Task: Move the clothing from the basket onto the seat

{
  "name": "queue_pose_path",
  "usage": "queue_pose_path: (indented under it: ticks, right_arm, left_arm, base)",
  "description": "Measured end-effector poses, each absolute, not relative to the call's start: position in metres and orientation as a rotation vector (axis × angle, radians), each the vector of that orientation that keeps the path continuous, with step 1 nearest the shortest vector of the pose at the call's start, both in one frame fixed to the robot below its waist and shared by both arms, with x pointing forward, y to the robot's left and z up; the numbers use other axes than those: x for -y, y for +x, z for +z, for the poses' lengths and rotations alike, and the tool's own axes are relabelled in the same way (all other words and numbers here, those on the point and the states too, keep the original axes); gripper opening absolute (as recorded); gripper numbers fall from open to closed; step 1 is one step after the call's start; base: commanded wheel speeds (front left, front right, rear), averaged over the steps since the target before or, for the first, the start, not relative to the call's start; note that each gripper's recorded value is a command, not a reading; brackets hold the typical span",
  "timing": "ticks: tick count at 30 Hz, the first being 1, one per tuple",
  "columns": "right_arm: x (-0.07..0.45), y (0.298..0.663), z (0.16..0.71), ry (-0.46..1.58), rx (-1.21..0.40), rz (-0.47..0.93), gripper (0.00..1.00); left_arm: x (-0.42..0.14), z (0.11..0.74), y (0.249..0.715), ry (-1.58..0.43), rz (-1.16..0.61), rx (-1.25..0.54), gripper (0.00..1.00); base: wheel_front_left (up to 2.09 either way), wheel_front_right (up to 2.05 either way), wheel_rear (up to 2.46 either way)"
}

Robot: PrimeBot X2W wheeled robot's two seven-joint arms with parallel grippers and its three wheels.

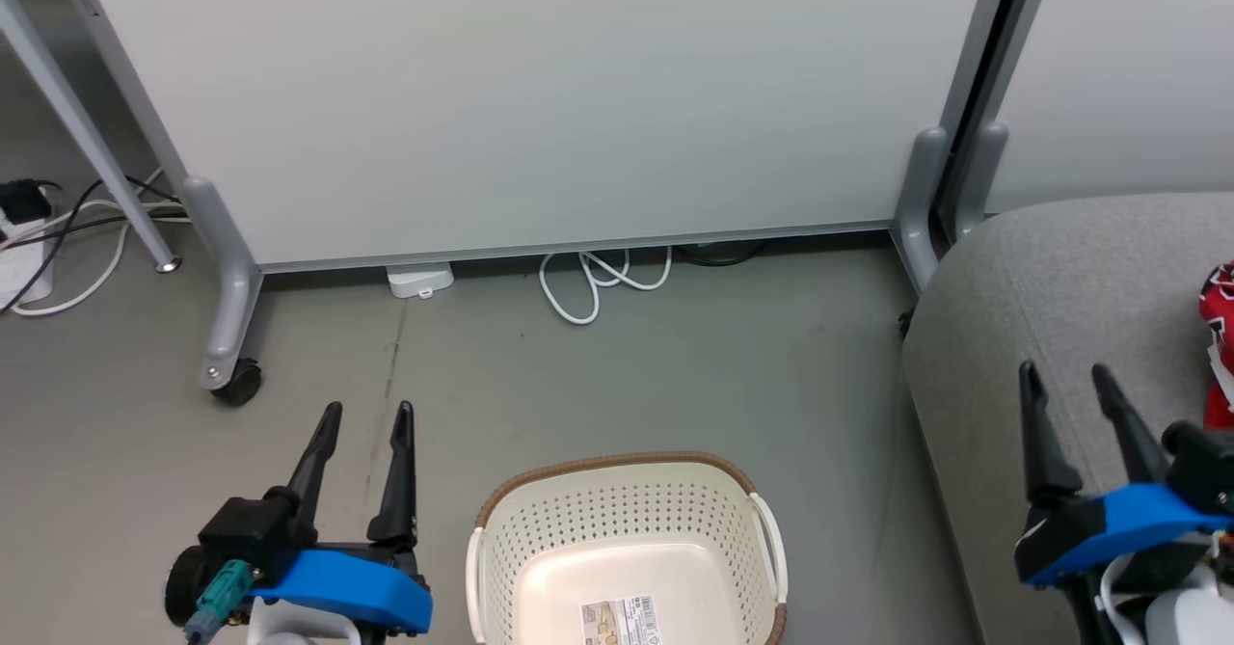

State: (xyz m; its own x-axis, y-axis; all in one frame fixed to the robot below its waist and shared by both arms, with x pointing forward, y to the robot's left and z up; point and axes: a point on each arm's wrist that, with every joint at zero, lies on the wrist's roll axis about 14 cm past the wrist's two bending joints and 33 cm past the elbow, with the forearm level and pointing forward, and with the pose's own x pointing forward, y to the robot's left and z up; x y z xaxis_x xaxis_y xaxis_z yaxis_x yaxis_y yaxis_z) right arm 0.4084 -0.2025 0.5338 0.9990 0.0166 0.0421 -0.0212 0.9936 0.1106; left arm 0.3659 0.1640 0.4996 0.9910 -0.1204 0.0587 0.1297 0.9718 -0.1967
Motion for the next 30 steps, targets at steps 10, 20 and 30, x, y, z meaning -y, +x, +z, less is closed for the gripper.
queue_pose_path:
  ticks: [10, 20, 30]
  right_arm:
    - [0.166, 0.395, 0.506, 0.137, -0.034, 0.102, 1.00]
    - [0.148, 0.387, 0.492, 0.150, -0.070, 0.151, 1.00]
    - [0.147, 0.385, 0.487, 0.158, -0.079, 0.152, 1.00]
  left_arm:
    - [-0.192, 0.487, 0.351, -0.211, -0.033, 0.019, 1.00]
    - [-0.200, 0.478, 0.344, -0.222, 0.002, -0.003, 1.00]
    - [-0.197, 0.475, 0.344, -0.221, -0.004, -0.014, 1.00]
  base:
    - [0.00, 0.00, 0.00]
    - [0.00, 0.00, 0.00]
    - [0.00, 0.00, 0.00]
